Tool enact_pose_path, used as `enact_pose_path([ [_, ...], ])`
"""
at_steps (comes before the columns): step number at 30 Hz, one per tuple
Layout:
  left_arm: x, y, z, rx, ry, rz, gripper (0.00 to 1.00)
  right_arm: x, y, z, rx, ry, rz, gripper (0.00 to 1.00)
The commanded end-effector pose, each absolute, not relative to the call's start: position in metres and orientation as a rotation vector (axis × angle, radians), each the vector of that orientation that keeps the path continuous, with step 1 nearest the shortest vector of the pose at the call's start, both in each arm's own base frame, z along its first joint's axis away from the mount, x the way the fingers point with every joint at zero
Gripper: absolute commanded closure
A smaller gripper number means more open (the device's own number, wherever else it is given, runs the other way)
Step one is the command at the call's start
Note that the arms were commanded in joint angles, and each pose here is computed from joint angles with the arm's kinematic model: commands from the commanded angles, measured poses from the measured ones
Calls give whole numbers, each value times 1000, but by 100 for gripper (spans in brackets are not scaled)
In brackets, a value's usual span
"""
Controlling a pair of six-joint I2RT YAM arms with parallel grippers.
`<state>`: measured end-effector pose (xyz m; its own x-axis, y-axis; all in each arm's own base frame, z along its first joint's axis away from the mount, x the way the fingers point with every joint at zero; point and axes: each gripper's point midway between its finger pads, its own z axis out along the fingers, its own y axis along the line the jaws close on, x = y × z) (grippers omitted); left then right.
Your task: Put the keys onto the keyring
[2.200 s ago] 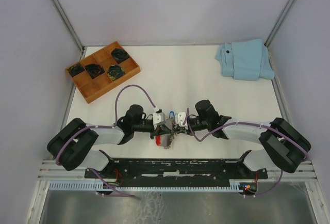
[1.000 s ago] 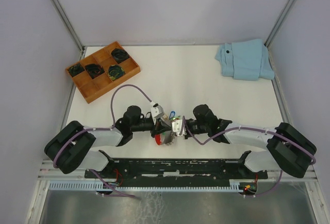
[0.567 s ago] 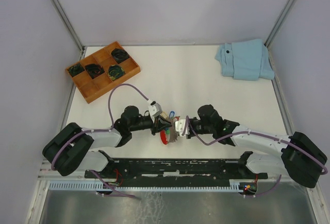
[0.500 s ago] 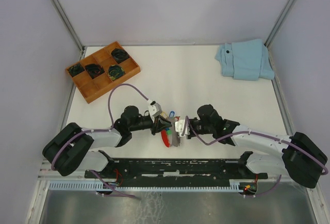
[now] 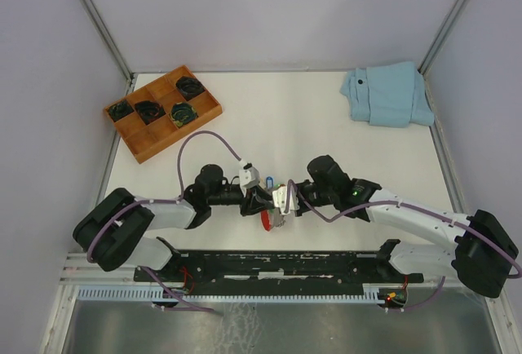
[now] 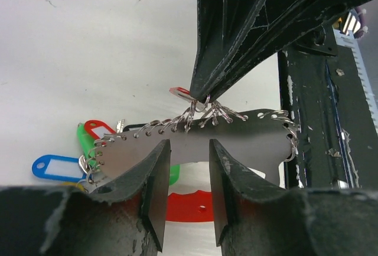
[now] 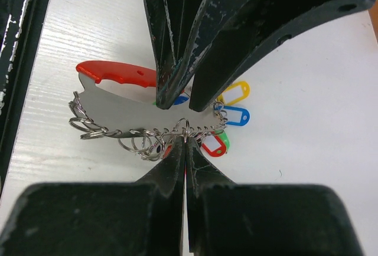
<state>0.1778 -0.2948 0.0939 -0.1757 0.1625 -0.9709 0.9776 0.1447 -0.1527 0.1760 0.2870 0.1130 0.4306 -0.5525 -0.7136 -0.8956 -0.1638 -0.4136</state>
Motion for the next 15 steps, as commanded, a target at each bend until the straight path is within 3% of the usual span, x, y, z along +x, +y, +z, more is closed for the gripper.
enact_pose_path([
  [1, 181, -306, 103, 1267, 1386, -1148, 59, 175, 298, 136, -1855, 1144, 536, 99],
  [3, 181, -308, 99, 1289, 1381, -1150, 54, 174, 299, 137, -1860, 1137, 544, 99],
  [7, 185, -310, 98, 1296, 1366, -1129, 54, 172, 301, 137, -1867, 1133, 559, 99],
  [15, 180, -318, 108, 1325, 1290, -1164, 59, 172, 302, 135, -1867, 1133, 570, 99],
])
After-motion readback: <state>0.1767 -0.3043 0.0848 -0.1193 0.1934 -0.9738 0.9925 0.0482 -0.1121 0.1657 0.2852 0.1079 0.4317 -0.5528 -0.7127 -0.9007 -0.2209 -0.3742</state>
